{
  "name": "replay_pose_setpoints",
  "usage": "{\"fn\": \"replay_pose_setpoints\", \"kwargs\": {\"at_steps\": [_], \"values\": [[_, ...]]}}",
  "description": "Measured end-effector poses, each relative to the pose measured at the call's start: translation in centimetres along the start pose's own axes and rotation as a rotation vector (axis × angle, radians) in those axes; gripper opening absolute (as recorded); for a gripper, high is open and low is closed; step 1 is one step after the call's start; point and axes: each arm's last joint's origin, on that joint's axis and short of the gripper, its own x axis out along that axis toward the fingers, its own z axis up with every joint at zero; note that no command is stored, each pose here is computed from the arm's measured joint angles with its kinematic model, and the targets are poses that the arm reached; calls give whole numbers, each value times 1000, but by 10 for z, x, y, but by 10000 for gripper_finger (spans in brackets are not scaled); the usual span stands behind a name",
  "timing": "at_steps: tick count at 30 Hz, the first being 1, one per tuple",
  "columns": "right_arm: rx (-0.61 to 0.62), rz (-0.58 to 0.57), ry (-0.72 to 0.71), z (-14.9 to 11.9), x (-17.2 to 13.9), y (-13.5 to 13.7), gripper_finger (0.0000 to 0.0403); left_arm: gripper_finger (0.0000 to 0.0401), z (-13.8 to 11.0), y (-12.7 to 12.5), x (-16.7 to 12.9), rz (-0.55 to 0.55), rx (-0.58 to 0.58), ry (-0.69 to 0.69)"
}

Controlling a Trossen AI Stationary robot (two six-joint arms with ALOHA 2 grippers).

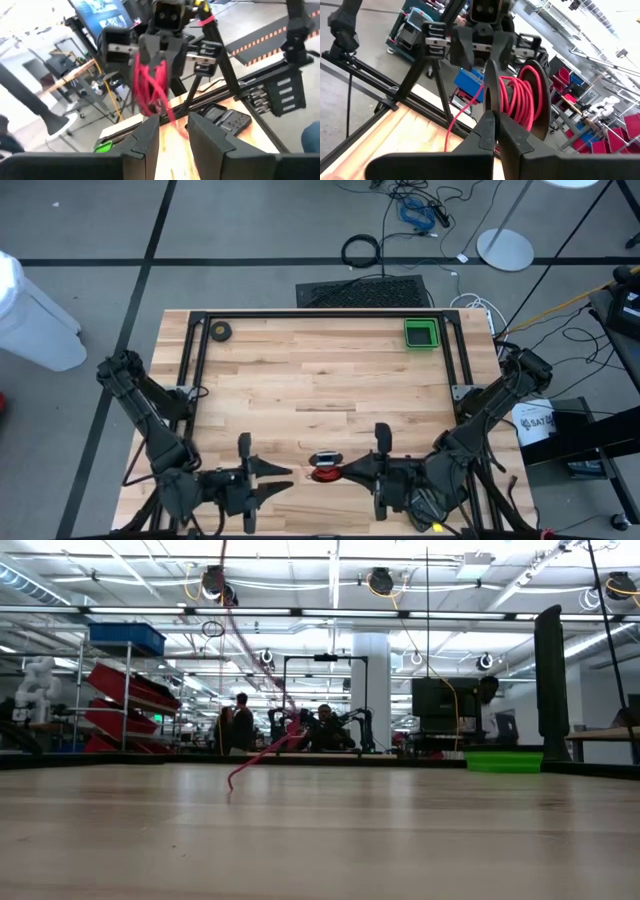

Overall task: Coil cords
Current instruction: Uncoil the red wire on the black spool

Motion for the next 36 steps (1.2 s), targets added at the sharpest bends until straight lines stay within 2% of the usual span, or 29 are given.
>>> {"fn": "replay_pose_setpoints", "kwargs": {"at_steps": [6, 11, 18, 27, 34, 36], "values": [[-4, -44, 29, -1, 0, -1, 0, 110, -7, 7, 17, -90, -170, 2], [-16, -36, 25, 0, -1, 0, 0, 110, -24, -1, 33, -109, -113, 84], [-27, -32, 24, 2, -6, 2, 0, 110, -30, 4, 45, -71, -121, 108], [-64, -66, 47, 5, -12, 6, 0, 110, -30, 5, 45, -65, -233, 113], [-65, -68, 49, 5, -12, 5, 0, 110, -34, 4, 45, -62, -244, 143], [-65, -69, 48, 5, -12, 5, 0, 110, -34, 5, 45, -29, -237, 150]]}}
